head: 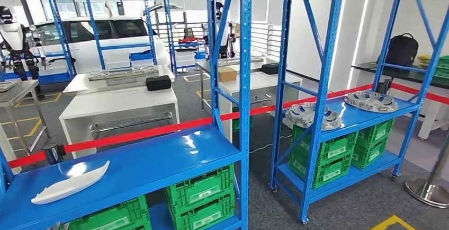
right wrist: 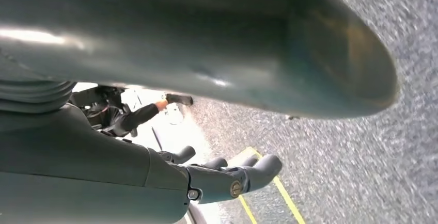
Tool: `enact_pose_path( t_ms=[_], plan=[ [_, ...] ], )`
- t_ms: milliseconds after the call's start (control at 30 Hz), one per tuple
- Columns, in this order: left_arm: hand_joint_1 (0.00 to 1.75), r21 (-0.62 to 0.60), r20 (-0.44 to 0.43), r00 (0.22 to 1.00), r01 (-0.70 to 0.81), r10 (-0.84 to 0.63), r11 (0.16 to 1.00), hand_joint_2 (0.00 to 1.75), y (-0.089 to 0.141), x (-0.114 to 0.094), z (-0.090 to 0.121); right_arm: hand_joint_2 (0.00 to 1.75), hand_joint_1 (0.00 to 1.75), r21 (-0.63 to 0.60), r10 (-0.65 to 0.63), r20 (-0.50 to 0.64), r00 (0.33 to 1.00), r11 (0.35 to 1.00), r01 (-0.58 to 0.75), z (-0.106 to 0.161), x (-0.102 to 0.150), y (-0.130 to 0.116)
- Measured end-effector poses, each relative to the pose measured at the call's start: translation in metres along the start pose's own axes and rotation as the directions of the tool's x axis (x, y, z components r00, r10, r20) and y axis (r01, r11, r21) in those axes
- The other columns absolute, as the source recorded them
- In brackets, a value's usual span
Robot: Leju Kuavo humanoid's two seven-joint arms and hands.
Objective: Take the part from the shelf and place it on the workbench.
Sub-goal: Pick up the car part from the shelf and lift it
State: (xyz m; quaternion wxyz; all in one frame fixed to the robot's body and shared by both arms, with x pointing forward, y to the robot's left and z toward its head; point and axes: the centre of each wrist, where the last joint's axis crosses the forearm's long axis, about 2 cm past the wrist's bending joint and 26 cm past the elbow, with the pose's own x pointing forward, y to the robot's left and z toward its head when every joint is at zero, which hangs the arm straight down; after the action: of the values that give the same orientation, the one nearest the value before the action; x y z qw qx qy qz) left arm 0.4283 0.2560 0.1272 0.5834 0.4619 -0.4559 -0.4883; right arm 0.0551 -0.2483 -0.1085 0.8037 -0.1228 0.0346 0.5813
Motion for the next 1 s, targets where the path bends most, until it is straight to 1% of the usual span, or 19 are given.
enact_pose_path(
  t_ms=[367, 567, 833, 1000],
  plan=[
    [0.00, -0.001, 0.002, 1.000, 0.003, -0.003, 1.000, 0.00, 0.002, 0.001, -0.001, 0.00, 0.00, -0.004, -0.008, 0.002, 1.000, 1.000, 0.008, 0.000, 0.001, 0.000],
    [0.00, 0.018, -0.013, 1.000, 0.003, -0.002, 1.000, 0.00, 0.013, 0.001, -0.006, 0.00, 0.00, -0.006, -0.017, -0.001, 1.000, 1.000, 0.017, 0.000, 0.001, -0.001],
    [0.00, 0.005, -0.019, 1.000, 0.004, -0.004, 1.000, 0.00, 0.011, 0.001, -0.005, 0.00, 0.00, -0.002, -0.023, -0.004, 1.000, 1.000, 0.023, 0.000, -0.001, 0.000],
    [0.00, 0.006, -0.073, 0.997, 0.011, -0.011, 1.000, 0.00, 0.011, -0.006, -0.006, 0.00, 0.00, -0.008, -0.023, 0.000, 1.000, 1.000, 0.023, 0.000, -0.001, 0.000]
  ],
)
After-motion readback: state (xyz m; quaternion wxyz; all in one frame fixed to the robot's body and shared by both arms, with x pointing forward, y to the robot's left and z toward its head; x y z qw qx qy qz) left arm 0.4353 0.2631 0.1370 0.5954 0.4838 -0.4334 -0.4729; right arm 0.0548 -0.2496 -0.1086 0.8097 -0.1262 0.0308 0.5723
